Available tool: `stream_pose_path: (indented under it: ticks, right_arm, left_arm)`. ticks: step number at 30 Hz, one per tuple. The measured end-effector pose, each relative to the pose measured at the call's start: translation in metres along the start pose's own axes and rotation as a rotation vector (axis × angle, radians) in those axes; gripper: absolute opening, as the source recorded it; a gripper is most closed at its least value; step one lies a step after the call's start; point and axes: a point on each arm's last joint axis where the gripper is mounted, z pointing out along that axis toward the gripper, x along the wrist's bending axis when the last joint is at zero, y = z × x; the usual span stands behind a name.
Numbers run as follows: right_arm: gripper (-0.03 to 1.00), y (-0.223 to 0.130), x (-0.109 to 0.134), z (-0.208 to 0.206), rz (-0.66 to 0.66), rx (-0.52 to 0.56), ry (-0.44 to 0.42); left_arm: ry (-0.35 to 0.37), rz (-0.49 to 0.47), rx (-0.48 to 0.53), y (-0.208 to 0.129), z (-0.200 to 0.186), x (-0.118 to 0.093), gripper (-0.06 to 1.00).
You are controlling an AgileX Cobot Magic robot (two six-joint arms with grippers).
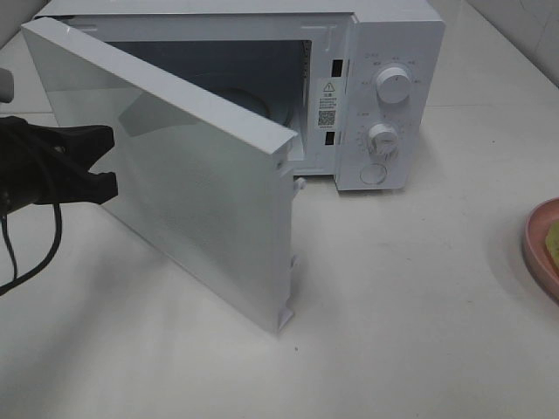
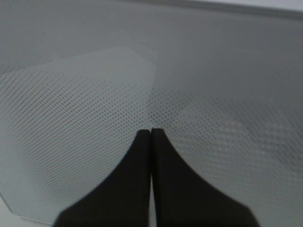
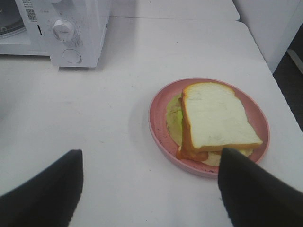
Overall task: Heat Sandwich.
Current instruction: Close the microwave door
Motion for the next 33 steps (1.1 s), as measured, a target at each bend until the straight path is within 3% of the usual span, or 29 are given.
stream_pose_path:
  ticks: [22, 33]
  right_arm:
    - [0.76, 0.000, 0.000, 0.000, 0.000, 0.000, 0.000]
    - [0.76, 0.000, 0.000, 0.000, 0.000, 0.000, 0.000]
  left_arm:
    - [-0.007, -0.025, 0.029, 0.009, 0.056, -0.047, 0.00]
    - [-0.063, -0.015, 0.026, 0.025, 0.101, -0.075, 0.00]
